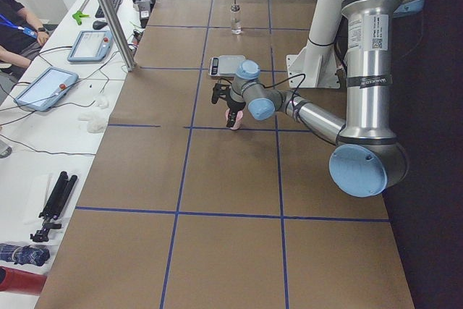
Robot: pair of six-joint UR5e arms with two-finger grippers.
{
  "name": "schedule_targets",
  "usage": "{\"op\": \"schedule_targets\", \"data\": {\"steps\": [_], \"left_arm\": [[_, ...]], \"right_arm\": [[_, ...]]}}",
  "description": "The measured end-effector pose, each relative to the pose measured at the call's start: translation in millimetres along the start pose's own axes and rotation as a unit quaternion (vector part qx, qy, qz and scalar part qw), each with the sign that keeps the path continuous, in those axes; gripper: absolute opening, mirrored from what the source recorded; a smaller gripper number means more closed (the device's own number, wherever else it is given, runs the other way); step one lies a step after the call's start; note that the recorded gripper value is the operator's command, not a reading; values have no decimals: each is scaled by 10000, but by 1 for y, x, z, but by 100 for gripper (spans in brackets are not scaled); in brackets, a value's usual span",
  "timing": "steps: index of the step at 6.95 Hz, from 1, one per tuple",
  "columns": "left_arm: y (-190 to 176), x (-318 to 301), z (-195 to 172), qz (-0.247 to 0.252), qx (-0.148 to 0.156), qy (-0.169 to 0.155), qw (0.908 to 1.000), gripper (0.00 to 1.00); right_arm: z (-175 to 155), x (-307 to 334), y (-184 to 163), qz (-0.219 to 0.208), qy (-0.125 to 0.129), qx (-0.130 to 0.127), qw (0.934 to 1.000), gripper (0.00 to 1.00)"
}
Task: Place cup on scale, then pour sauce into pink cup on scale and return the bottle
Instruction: 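Reach the left gripper down to the pink cup and grasp it, then carry the pink cup with the left gripper onto the scale and release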
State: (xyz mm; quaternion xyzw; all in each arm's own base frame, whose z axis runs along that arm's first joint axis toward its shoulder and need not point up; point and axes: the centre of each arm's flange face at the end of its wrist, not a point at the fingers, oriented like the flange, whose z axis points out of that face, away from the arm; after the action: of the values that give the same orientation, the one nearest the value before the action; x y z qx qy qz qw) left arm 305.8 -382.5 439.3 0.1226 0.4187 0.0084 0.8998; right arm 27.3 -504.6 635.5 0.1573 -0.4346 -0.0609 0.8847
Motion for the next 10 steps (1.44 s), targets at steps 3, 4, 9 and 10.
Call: {"op": "schedule_targets", "data": {"steps": [3,4,9,10], "left_arm": [[11,7,11,91,-140,-3,9999,0],[12,7,14,100,-167,-18,9998,0],[-19,79,-11,158,-248,-51,9996,0],[-40,132,-21,156,-315,-75,9994,0]], "right_arm": [[0,0,0,1,2,1,10000,100],[0,0,0,1,2,1,10000,100],[0,0,0,-7,0,2,10000,100],[-1,-1,0,-4,-3,4,10000,100]]}}
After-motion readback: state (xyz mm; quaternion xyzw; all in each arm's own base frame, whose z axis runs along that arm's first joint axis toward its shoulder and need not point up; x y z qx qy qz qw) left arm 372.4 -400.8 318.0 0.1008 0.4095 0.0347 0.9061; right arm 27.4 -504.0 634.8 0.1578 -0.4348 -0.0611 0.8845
